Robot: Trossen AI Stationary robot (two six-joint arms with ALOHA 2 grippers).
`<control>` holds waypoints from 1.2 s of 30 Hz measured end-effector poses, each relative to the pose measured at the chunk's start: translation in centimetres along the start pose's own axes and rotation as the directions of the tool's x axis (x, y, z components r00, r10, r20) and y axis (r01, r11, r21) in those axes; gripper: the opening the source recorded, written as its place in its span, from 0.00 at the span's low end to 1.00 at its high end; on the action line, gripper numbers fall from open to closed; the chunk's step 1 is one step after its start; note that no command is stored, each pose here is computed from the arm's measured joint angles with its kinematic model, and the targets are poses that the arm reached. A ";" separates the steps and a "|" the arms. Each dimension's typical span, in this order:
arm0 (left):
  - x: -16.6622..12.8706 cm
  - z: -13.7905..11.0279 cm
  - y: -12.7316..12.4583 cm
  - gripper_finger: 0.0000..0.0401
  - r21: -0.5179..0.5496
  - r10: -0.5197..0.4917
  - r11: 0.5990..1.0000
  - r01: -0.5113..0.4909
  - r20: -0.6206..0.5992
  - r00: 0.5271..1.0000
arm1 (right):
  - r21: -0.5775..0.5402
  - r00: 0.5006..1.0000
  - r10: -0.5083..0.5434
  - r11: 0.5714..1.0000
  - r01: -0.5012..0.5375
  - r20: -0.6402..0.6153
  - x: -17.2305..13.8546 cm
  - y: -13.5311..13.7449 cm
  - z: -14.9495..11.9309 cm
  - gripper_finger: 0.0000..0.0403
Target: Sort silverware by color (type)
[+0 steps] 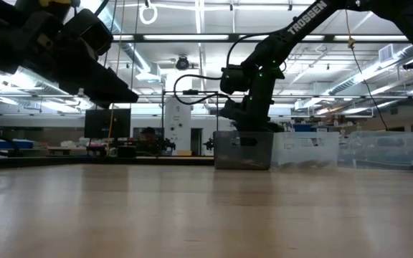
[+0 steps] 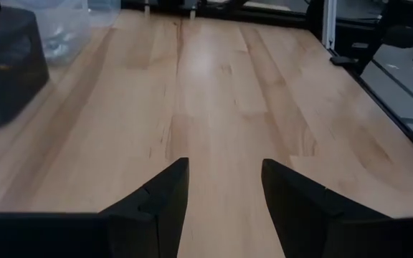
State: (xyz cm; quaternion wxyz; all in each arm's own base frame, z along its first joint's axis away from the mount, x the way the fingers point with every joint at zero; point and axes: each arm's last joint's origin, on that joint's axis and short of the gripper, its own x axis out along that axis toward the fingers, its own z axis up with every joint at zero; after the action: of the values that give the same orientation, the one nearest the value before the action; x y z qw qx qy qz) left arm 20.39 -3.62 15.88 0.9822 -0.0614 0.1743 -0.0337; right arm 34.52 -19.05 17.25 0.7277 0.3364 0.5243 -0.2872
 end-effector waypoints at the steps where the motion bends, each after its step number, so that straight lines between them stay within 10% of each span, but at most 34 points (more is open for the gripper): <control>1: 0.0 0.1 0.0 0.46 0.005 -0.001 1.000 0.001 0.006 1.000 | 0.003 1.000 0.000 1.000 0.000 0.000 0.0 0.0 0.0 0.21; 36: 0.0 -0.3 0.1 0.46 -0.038 0.008 0.999 -0.009 -0.035 0.999 | -0.120 0.980 0.109 0.989 -0.090 0.166 -6.0 2.7 4.3 0.27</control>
State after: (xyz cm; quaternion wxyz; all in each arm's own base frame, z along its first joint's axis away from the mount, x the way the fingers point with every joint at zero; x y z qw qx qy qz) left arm 20.27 -3.59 15.55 0.9778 -0.0785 0.1924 -0.0273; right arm 37.30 -20.40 24.48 0.8013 0.2948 0.4574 -0.2486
